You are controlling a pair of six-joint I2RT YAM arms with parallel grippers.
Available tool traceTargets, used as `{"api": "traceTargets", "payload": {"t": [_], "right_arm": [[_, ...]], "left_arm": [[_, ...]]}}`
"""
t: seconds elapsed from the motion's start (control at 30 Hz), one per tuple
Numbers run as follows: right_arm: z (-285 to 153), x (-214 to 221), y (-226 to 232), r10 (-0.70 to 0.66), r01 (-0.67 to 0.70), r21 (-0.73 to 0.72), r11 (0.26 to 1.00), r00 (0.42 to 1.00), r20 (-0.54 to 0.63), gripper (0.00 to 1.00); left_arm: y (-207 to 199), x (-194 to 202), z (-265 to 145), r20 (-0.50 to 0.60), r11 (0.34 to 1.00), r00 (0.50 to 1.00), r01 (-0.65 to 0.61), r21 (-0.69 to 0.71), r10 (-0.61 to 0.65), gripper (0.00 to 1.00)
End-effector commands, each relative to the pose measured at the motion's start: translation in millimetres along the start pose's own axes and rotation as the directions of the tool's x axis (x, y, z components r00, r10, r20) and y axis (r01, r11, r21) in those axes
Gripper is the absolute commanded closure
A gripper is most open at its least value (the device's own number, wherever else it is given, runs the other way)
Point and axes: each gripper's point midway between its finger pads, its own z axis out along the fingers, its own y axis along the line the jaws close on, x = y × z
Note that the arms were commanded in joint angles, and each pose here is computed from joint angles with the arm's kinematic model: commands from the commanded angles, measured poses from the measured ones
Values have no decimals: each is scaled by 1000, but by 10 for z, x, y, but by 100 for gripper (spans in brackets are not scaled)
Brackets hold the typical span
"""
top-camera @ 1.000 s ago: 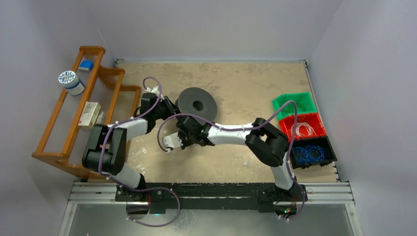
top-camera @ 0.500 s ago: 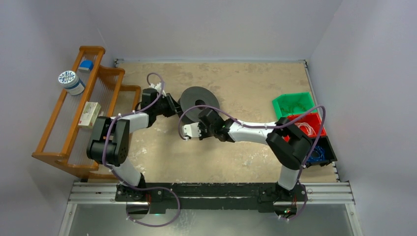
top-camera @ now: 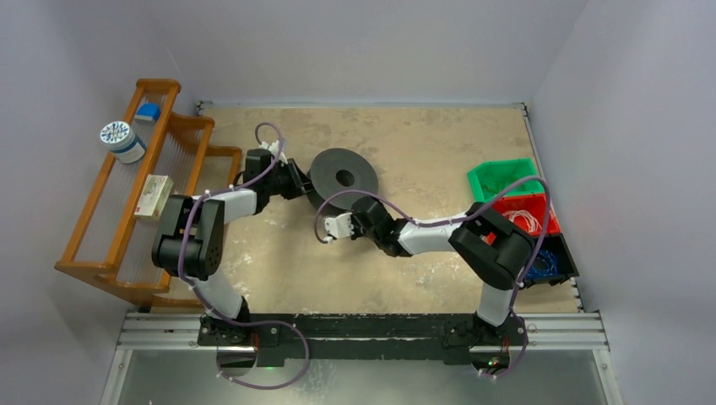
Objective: Wrap the cables
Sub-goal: Wrap the cable around the cable reel.
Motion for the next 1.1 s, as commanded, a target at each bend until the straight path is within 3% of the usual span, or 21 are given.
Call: {"api": "traceTargets", "payload": {"t": [0.0,0.1,0.2,0.47,0.63,0.8,1.07], "right_arm": [[-72,152,-540,24,-14,264,964,999,-36,100],[-39,236,-583,85,-80,246,966,996,-11,100],[7,282,-601,195,-201,141,969,979,56,100],[-43,82,-614,466,-423,-214,881,853,233,100],[15,157,-552,598,-487,-414,769,777,196,100],[61,242,-549,704,-527,-574,626,699,127,100],[23,389,-784,772,-561,-641,524,631,80,100]], "left_arm": [[177,181,44,-85,998,995,-55,-32,52,100],[195,180,52,-90,998,995,-53,-34,50,100],[185,184,58,-90,998,994,-56,-20,54,100],[-43,214,89,-121,979,981,-133,153,152,100],[-170,278,52,-126,947,964,-196,255,233,100],[-306,256,12,-97,896,920,-340,287,381,100],[-503,239,6,-66,792,808,-552,260,585,100]]}}
